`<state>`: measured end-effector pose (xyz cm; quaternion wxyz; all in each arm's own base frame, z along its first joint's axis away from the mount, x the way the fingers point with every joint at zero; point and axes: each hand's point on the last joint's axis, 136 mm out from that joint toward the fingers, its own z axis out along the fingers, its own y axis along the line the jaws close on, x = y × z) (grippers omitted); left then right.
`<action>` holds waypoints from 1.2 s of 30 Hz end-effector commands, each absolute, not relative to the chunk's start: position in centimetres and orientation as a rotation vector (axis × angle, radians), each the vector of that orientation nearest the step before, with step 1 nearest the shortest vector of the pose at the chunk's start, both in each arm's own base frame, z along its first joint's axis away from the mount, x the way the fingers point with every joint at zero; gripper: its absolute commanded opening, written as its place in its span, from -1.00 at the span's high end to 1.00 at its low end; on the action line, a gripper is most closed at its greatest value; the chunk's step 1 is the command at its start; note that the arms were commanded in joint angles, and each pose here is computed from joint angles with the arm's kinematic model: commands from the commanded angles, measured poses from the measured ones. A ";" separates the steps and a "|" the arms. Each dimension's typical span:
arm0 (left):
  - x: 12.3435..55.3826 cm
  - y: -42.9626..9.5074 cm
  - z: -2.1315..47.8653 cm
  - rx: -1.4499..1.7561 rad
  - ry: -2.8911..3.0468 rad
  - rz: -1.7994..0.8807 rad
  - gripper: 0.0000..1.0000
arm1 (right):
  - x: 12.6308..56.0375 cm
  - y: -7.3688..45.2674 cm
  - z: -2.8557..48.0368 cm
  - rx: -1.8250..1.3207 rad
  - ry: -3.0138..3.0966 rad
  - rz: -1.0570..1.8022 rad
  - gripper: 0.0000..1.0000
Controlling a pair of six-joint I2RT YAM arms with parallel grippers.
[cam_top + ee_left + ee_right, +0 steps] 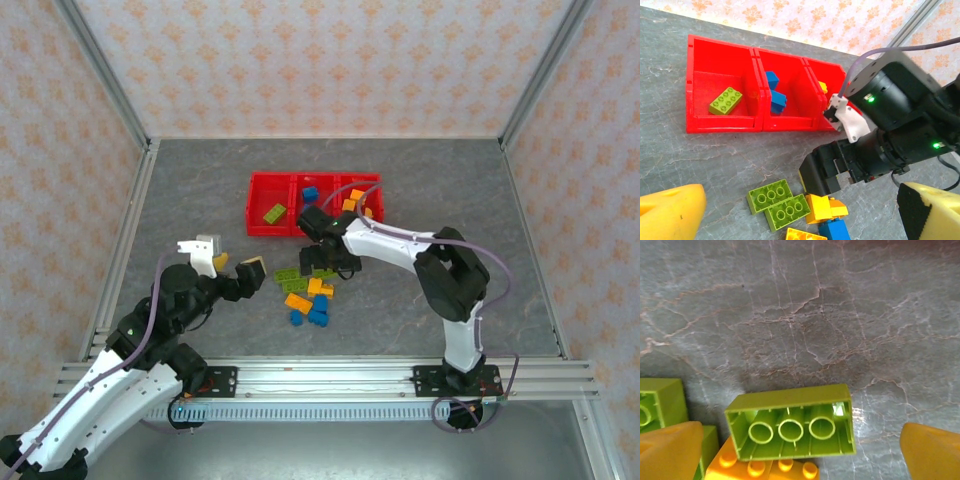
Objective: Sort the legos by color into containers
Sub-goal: Pick up the lego from the center of the table.
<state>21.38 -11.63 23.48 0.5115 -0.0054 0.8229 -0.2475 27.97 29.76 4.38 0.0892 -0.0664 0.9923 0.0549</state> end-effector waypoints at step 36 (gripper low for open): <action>21.5 -11.9 23.4 0.008 1.974 -0.592 -0.98 | 30.9 28.7 7.1 -0.115 2.790 0.039 0.01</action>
